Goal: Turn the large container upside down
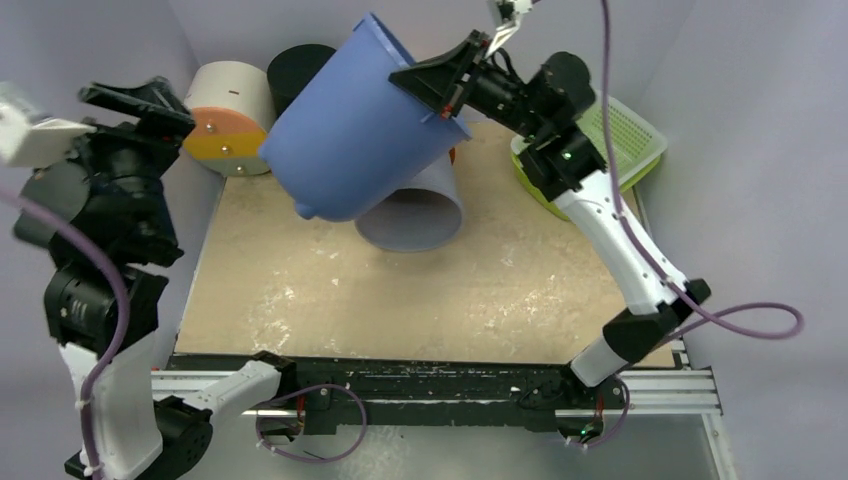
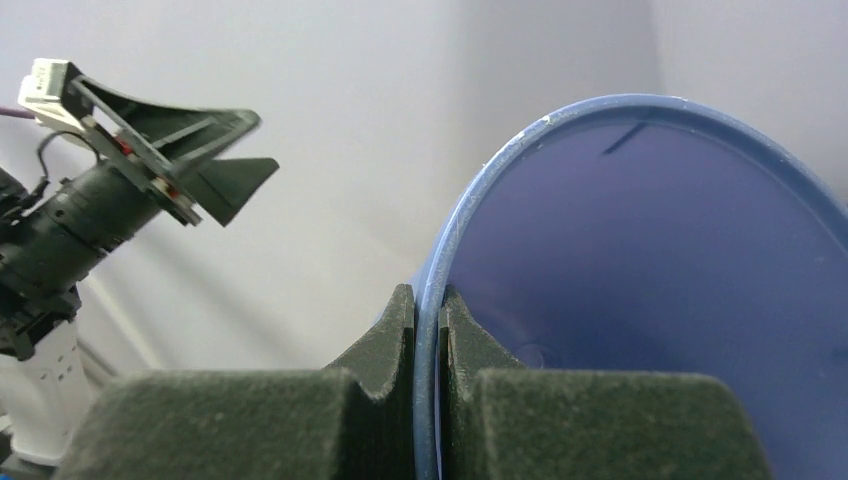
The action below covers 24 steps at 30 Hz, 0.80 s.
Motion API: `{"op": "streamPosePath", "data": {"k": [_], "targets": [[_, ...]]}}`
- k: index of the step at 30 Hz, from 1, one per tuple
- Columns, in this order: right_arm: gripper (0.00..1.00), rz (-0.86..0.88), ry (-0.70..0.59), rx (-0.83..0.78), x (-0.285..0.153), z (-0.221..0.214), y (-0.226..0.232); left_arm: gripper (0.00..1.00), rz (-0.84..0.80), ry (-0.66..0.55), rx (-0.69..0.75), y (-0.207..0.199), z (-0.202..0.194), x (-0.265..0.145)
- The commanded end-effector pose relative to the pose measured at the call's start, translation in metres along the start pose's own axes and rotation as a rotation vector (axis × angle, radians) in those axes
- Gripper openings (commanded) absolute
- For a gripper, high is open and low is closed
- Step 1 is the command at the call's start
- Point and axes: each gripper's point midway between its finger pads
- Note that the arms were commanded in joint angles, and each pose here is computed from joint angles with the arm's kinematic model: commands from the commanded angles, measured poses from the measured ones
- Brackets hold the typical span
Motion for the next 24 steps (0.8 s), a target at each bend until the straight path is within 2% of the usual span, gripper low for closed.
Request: {"op": "streamPosePath", "data": {"k": [1,6,11,17,24], "targets": [[0.00,0.260,-0.244,-0.008,0.018,0.053,0.052,0.79,-0.058,-0.099,-0.105,-0.020,0.040,-0.007],[0.00,0.374,-0.263,0.078,0.060,0.029,0.071,0.79,-0.092,-0.110,-0.129,-0.029,0.057,-0.015],[0.00,0.462,-0.257,0.245,0.098,-0.018,0.093,0.79,-0.113,-0.117,-0.134,-0.033,0.066,-0.021],[0.00,0.424,-0.210,0.457,0.138,-0.099,0.093,0.79,-0.137,-0.107,-0.126,-0.039,0.071,-0.024],[0.00,0.486,-0.186,0.691,0.161,-0.153,0.108,0.79,-0.142,-0.082,-0.095,-0.043,0.065,-0.021]]}}
Point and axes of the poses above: each gripper's point midway between its finger pads, its own x axis out along the fingers, its own y axis along the line the jaws close on, z = x × y, and after that the axes turned 14 degrees about -x, right-handed
